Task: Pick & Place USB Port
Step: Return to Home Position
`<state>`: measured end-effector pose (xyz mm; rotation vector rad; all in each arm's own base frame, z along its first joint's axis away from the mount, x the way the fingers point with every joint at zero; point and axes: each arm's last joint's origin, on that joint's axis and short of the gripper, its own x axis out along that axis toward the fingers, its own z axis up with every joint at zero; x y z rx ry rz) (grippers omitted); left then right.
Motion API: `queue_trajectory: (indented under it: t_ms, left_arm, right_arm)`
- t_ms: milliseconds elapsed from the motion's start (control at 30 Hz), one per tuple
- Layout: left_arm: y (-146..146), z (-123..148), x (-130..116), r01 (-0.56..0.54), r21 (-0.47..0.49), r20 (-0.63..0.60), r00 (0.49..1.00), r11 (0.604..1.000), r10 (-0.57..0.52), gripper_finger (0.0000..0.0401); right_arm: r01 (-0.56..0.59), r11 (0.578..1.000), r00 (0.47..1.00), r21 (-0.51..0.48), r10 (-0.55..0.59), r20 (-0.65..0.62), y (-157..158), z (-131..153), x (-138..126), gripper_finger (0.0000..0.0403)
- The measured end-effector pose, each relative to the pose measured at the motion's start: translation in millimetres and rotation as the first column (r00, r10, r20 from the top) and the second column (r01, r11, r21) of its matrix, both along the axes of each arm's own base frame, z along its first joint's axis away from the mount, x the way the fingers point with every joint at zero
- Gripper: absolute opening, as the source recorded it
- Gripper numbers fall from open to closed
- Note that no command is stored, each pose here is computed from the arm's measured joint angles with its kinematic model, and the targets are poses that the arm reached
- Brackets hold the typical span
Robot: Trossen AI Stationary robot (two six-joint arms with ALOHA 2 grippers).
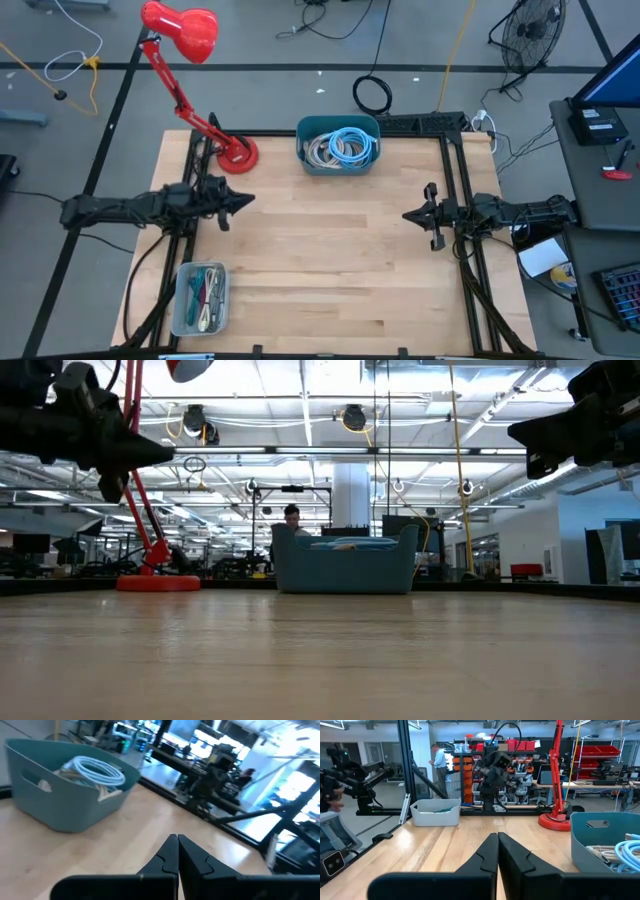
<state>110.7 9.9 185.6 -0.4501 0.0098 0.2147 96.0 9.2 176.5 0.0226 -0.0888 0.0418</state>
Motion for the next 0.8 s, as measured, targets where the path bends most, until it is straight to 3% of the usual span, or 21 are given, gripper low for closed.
queue_trajectory:
  t_ms: [167, 433, 800]
  left_arm:
    - [-0.8, -14.3, -1.5, 0.027, 0.022, 0.008, 1.0, 0.999, -0.027, 0.0]
    - [0.5, -26.7, -2.2, -0.001, 0.092, -0.075, 0.997, 0.996, 0.008, 0.0001]
    - [5.1, -30.4, -2.9, -0.043, 0.045, -0.112, 0.993, 0.998, 0.048, 0.0004]
  right_arm:
    - [0.0, 1.0, 1.0, 0.0, 0.0, 0.0, 0.0, 0.0, 0.0, 0.0]
    - [0.0, 1.0, 1.0, 0.0, 0.0, 0.0, 0.0, 0.0, 0.0, 0.0]
    - [0.0, 1.0, 1.0, 0.0, 0.0, 0.0, 0.0, 0.0, 0.0, 0.0]
